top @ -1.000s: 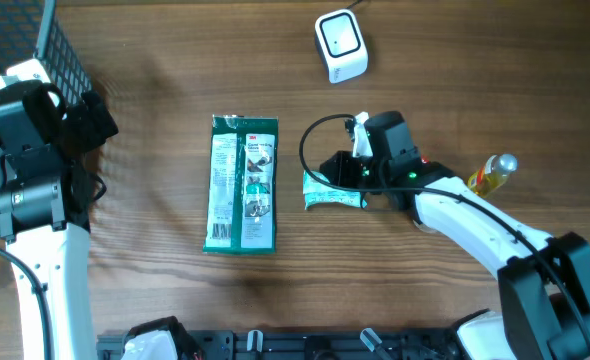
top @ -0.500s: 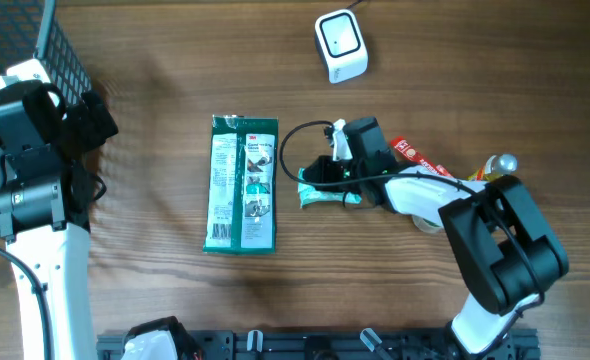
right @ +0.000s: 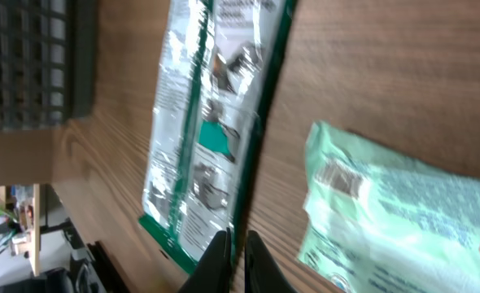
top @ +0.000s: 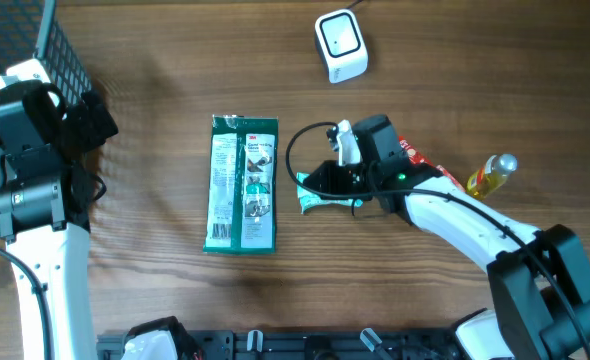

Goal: Scan the item barcode
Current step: 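Grasp the Kleenex pack edge with the right gripper and drag it right, then regrasp the Kleenex pack with the right gripper and lift it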

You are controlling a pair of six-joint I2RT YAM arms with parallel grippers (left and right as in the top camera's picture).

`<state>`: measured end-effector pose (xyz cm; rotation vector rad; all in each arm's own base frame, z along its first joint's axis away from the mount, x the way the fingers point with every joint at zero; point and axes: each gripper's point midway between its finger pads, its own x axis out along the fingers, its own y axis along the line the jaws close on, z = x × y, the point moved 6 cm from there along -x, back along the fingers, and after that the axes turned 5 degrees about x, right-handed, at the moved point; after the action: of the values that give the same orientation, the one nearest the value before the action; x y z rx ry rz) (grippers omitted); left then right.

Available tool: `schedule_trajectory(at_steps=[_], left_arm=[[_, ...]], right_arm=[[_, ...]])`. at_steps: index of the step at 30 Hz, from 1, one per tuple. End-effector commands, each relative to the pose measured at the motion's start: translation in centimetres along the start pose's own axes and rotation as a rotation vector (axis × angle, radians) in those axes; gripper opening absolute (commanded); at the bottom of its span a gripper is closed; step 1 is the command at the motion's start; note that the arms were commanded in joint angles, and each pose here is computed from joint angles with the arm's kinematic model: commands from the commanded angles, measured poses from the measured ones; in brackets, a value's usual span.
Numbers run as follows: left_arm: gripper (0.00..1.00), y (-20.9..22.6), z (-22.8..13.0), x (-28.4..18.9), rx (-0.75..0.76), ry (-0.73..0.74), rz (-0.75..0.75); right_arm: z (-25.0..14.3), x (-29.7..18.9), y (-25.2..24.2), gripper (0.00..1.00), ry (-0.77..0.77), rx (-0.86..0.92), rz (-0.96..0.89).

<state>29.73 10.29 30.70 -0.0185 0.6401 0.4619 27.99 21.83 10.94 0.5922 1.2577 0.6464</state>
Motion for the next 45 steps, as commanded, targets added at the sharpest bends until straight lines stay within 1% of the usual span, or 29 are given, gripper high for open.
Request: schedule_trajectory(at_steps=[1,5,9,13,16,19,22,23,26,27,29,32,36,41,45], left_arm=[[1.0,-0.9,-3.5,2.1,-0.014,0.146,-0.048],[1.0,-0.9,-3.5,2.1,-0.014,0.146,-0.048],[1.0,-0.9,-3.5,2.1,-0.014,0.146,-0.048],[1.0,-0.9,-3.5,2.1,-0.014,0.146,-0.047],[1.0,-0.9,-3.5,2.1,-0.014,0.146,-0.047],[1.0,-0.9,-3.5,2.1,-0.014,0.146,-0.047],[1.0,-0.9,-3.5,2.1,-0.014,0.146,-0.048],[1.0,-0.9,-3.5,2.1,-0.014,0.146,-0.047],[1.0,-0.9,-3.5,2.1,-0.014,0.146,-0.047],[1.0,-0.9,-3.5,2.1,-0.014,0.146,-0.048],[1.0,-0.9,-3.5,2.1,-0.014,0.146,-0.047],[1.0,-0.9,-3.5,2.1,-0.014,0.146,-0.048],[1.0,-0.9,-3.5,2.1,-0.014,0.146,-0.047],[1.0,-0.9,-3.5,2.1,-0.014,0.146,-0.047],[1.0,-0.9,-3.5,2.1,-0.014,0.146,-0.047]], right_arm=[[-2.0,1.4,-2.3,0.08,0.071,0.036,-0.048],[-3.2,3.0,-5.2,0.08,0.102,0.091,-0.149],[-4.8,4.9,-8.2,0.05,0.172,0.207,-0.228],[-5.5,5.5,-9.2,0.08,0.203,0.249,-0.245],[-5.1,5.1,-8.4,0.08,0.189,0.235,-0.222],[-4.0,3.8,-5.1,0.11,0.18,0.155,-0.084],[-2.7,1.7,-2.1,0.13,0.113,0.072,-0.007],[-2.1,0.3,-0.6,0.17,0.063,0.029,0.016],[-1.6,-1.6,0.8,0.2,-0.003,-0.007,0.015],[-1.5,-2.2,1.0,0.23,-0.023,-0.011,0.001],[-1.4,-3.3,0.4,0.31,-0.076,0.003,-0.09],[-1.3,-4.7,-1.9,0.36,-0.14,0.043,-0.276],[-0.9,-5.9,-4.2,0.36,-0.187,0.092,-0.408],[-0.2,-6.6,-5.2,0.37,-0.2,0.046,-0.444],[0.0,-6.1,-6.2,0.42,-0.203,0.053,-0.49]])
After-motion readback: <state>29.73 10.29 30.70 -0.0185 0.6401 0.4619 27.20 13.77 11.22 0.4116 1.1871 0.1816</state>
